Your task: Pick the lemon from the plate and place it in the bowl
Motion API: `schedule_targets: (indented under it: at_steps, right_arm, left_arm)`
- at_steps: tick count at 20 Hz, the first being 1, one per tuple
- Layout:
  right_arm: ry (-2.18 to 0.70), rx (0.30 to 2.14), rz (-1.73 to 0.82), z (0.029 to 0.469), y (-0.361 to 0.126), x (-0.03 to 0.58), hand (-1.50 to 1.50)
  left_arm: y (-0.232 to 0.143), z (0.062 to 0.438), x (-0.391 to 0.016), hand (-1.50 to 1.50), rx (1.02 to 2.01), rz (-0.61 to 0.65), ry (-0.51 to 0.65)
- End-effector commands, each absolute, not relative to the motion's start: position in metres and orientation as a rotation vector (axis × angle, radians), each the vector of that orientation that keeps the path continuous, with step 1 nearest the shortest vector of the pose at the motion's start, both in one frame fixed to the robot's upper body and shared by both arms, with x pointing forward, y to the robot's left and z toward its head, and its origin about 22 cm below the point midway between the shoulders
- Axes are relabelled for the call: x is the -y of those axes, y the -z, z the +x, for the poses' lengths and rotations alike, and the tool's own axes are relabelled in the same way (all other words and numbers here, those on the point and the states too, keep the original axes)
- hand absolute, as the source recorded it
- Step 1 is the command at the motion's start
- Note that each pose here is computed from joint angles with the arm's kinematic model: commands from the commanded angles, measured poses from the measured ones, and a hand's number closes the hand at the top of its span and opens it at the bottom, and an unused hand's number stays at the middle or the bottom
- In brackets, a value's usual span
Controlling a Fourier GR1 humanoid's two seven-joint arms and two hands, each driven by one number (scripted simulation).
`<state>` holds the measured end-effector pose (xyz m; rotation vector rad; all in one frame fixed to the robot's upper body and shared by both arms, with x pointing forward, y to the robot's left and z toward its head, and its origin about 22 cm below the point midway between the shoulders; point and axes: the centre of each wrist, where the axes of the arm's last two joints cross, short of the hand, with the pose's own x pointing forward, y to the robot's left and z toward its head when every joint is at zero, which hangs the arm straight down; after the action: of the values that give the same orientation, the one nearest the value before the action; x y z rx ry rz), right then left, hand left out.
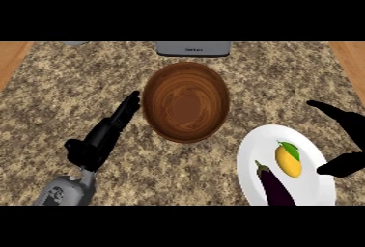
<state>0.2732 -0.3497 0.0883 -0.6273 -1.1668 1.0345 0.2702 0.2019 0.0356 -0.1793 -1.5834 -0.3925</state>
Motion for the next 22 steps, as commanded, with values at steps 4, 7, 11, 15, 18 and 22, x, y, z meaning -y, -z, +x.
schedule_targets:
  at_steps: [4, 7, 11, 15, 18, 22]
  right_arm:
    - [-1.26, 0.786, -0.521, 0.283, -0.137, 0.311, -1.5]
    - [-1.269, 0.727, -0.482, 0.295, -0.151, 0.28, -1.5]
    - [-1.283, 0.658, -0.478, 0.293, -0.161, 0.27, -1.5]
    - [-1.266, 0.642, -0.481, 0.299, -0.134, 0.253, -1.5]
    - [-1.249, 0.657, -0.486, 0.288, -0.112, 0.256, -1.5]
    - [-1.275, 0.698, -0.533, 0.282, -0.122, 0.251, -1.5]
  left_arm:
    - [-0.032, 0.263, -0.203, 0.0, 1.576, -0.175, 0.392]
    - [-0.034, 0.264, -0.192, 0.0, 1.591, -0.191, 0.385]
    - [-0.031, 0.282, -0.195, 0.0, 1.586, -0.15, 0.37]
    - [-0.033, 0.261, -0.19, 0.0, 1.586, -0.174, 0.374]
    - [-0.025, 0.266, -0.215, 0.0, 1.59, -0.171, 0.367]
    - [-0.036, 0.273, -0.212, 0.0, 1.591, -0.164, 0.357]
